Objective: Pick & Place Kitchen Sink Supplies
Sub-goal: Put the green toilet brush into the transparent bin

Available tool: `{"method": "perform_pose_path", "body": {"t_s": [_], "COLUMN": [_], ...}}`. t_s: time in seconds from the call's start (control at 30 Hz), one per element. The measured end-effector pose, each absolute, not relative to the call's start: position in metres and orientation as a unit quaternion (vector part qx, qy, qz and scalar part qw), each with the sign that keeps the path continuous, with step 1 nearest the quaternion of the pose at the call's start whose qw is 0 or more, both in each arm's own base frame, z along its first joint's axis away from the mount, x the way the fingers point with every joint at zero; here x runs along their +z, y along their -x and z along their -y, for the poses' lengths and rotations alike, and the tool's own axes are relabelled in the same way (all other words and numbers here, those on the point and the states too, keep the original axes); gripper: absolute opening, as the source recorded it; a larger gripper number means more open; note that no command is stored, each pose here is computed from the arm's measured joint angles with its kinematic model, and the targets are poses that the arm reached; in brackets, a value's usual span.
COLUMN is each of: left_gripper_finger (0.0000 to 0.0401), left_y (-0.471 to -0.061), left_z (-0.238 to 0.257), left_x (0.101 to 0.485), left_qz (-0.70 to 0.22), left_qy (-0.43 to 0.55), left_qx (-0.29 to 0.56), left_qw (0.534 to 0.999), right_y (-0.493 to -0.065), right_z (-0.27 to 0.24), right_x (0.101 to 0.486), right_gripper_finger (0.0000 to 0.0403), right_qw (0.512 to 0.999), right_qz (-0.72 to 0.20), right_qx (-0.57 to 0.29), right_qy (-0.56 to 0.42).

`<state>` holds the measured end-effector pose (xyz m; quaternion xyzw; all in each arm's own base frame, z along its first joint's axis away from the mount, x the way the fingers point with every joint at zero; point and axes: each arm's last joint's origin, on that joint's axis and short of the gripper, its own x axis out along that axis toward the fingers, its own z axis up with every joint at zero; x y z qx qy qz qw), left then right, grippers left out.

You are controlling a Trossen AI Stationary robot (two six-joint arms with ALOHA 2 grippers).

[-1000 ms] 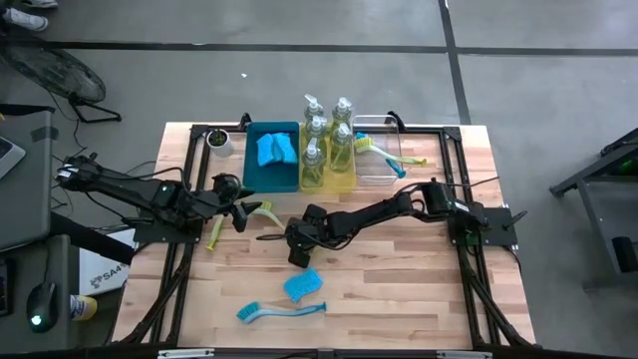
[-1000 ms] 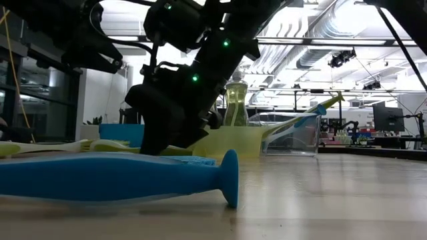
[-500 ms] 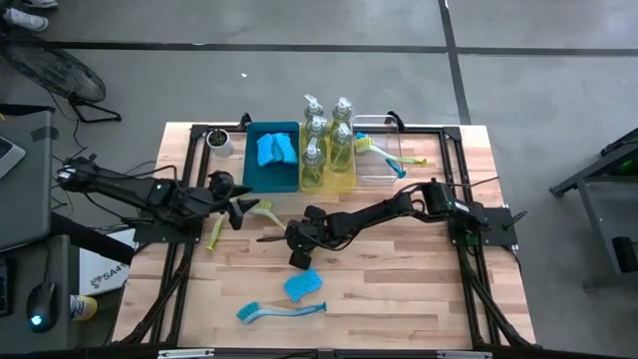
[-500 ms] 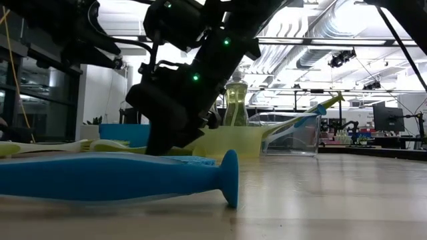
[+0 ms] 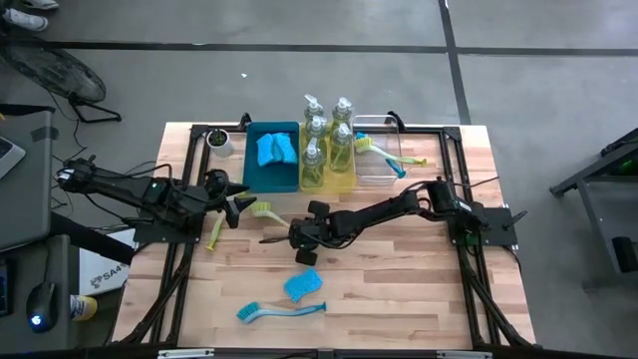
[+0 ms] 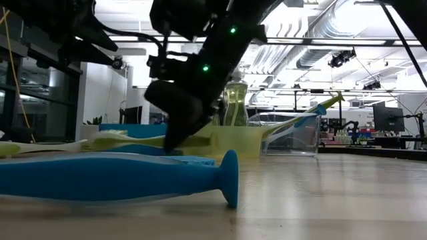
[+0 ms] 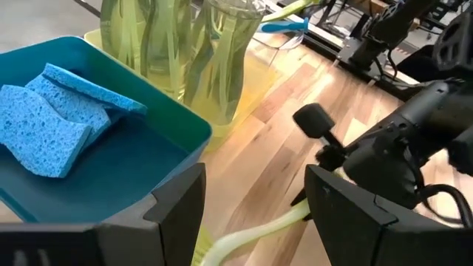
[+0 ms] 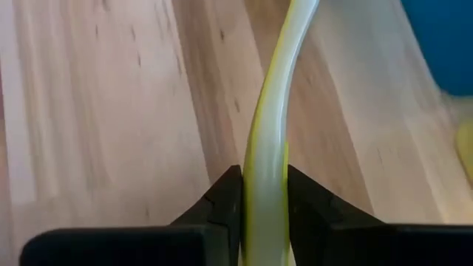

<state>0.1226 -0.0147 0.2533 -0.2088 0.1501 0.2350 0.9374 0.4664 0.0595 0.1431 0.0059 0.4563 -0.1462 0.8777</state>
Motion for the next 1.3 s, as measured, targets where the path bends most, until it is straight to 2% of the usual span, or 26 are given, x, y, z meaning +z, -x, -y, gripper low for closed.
{"method": "perform_pose_path", "body": {"t_s": [0.37, 0.67, 0.87, 1.1, 1.3], "left_gripper_finger": [0.0227, 0.0227, 0.0227, 0.0227, 0.0227], "left_y": [-0.108, -0.106, -0.120, -0.148, -0.167], "left_z": [0.011, 0.010, 0.015, 0.023, 0.028], "left_x": [0.263, 0.265, 0.274, 0.274, 0.264], "left_qz": [-0.113, -0.101, -0.076, -0.069, -0.093], "left_qy": [0.208, 0.206, 0.175, 0.127, 0.115], "left_qx": [0.221, 0.218, 0.182, 0.158, 0.157], "left_qw": [0.946, 0.949, 0.965, 0.977, 0.976], "right_y": [-0.434, -0.395, -0.371, -0.354, -0.313], "right_z": [-0.092, -0.125, -0.126, -0.129, -0.123], "right_x": [0.184, 0.237, 0.265, 0.283, 0.299], "right_gripper_finger": [0.0067, 0.0067, 0.0067, 0.0067, 0.0067], "right_qw": [0.857, 0.859, 0.850, 0.848, 0.819], "right_qz": [-0.485, -0.435, -0.399, -0.362, -0.347], "right_qx": [-0.161, -0.237, -0.303, -0.341, -0.420], "right_qy": [0.058, 0.131, 0.162, 0.183, 0.177]}}
